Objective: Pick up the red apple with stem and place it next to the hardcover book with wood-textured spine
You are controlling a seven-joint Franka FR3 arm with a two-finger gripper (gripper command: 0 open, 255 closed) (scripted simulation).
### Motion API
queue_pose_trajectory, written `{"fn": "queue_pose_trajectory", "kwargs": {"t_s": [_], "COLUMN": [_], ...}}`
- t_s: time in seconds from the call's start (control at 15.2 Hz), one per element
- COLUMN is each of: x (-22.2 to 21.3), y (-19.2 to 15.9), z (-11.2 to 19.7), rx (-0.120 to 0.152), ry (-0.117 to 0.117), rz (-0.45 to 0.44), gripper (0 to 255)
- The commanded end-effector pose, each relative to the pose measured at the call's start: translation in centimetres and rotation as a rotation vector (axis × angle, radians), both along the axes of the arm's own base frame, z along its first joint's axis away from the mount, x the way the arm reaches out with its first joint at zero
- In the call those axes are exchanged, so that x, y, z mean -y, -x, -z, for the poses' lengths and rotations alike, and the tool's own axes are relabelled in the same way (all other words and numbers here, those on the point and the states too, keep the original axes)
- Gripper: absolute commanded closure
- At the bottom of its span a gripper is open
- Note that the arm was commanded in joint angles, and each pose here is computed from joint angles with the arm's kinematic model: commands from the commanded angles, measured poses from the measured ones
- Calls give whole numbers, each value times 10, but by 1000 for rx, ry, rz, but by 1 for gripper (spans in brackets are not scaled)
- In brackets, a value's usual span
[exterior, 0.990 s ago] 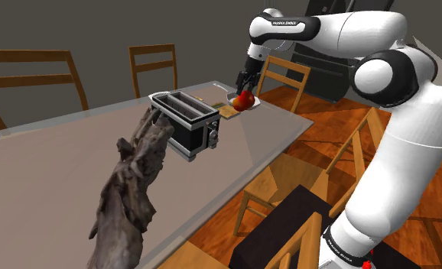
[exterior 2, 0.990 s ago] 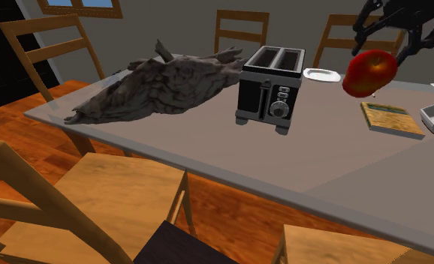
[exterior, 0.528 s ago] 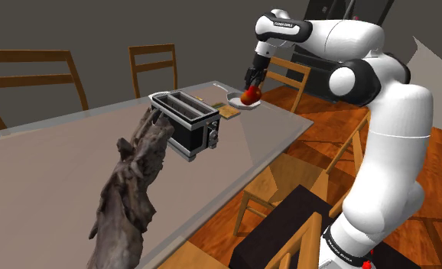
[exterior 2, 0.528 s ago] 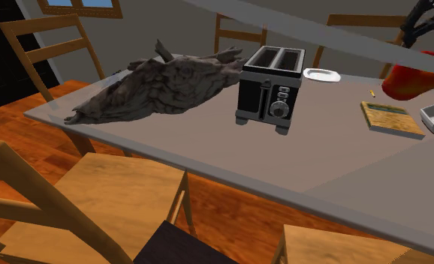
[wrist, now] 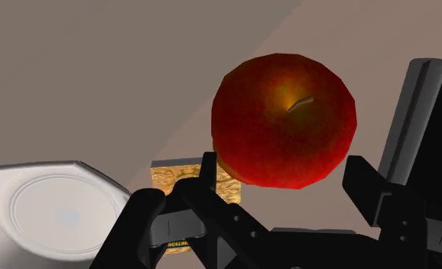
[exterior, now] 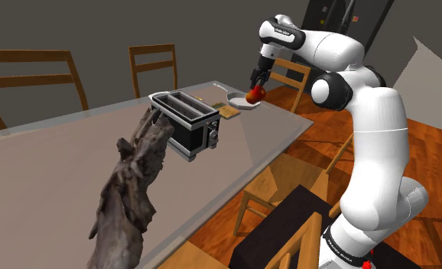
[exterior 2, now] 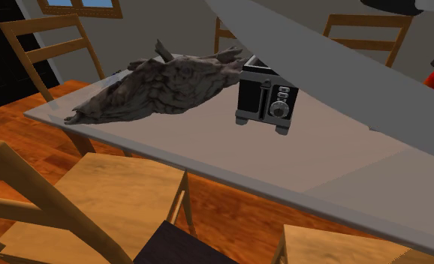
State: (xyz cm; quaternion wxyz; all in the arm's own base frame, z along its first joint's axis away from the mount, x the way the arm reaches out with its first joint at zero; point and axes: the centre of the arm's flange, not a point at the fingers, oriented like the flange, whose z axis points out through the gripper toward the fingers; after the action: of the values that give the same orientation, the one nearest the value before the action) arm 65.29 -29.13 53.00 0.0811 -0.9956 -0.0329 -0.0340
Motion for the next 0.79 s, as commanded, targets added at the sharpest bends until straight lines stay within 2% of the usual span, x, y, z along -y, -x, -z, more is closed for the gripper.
{"fn": "queue_pose_trajectory", "kwargs": {"t_s": [0.0,0.73], "x": [2,2], "y": [-1,-1], "z": [11,69], "rx": [1,1], "ry": [0,0], "rz": [-1,-1], "gripper": [255,255]}}
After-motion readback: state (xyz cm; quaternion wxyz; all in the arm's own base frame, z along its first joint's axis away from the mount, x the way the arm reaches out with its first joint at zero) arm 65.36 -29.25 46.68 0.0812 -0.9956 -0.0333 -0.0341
